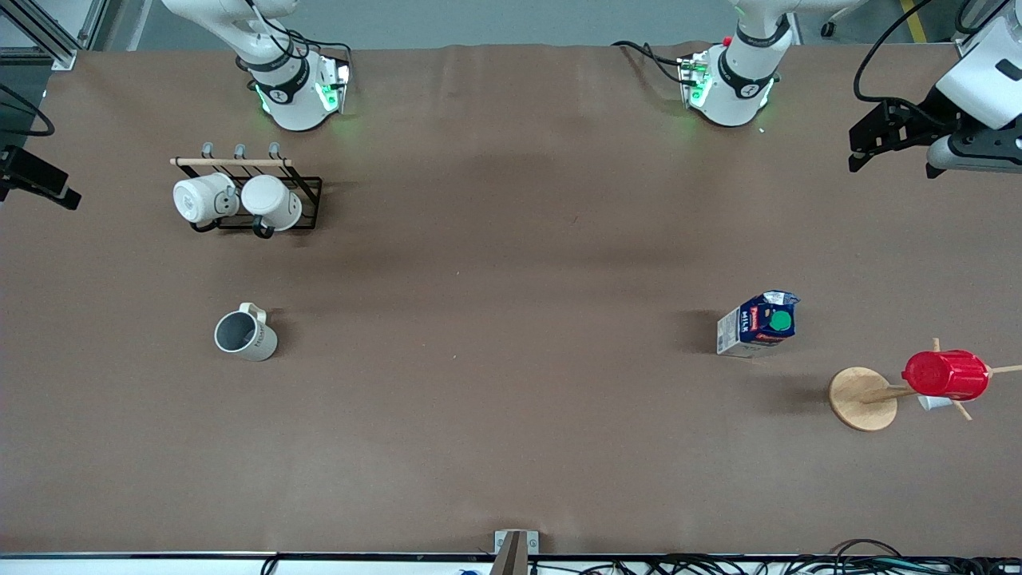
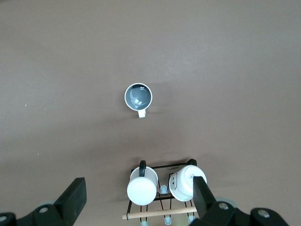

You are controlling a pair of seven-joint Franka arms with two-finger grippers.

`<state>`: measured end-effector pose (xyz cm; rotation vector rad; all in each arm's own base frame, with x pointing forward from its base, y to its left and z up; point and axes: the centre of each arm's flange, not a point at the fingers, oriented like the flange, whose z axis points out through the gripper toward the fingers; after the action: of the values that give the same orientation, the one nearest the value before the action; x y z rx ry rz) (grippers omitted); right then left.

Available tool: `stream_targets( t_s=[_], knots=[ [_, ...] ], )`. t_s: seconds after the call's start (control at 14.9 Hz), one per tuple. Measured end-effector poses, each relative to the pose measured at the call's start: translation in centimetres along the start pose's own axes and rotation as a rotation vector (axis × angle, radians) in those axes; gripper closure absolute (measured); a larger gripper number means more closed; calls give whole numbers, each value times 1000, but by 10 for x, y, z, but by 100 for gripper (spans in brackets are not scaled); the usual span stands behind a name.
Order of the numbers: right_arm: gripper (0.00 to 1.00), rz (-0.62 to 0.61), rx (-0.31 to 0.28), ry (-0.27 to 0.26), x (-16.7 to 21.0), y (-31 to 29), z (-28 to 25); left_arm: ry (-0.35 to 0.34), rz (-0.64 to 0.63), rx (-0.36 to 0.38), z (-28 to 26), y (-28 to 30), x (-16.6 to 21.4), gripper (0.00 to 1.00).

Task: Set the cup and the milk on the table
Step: 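Reach the right gripper to the grey mug while the left gripper reaches the milk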

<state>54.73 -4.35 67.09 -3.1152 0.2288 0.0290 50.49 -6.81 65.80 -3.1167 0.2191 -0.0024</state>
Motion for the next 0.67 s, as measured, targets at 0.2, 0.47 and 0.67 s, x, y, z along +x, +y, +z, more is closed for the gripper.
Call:
stream_targets(
  t_s=[0.2, 0.47, 0.67],
  knots=[
    [0, 0, 0, 0, 0, 0, 0, 2, 5, 0, 0, -1, 1, 0],
    [0, 2, 0, -1, 0, 1, 0, -4, 4, -6, 19, -4, 22, 0],
    [0, 3, -2, -18, 5, 1, 13, 3, -6, -16, 66, -12, 63, 0]
  ],
)
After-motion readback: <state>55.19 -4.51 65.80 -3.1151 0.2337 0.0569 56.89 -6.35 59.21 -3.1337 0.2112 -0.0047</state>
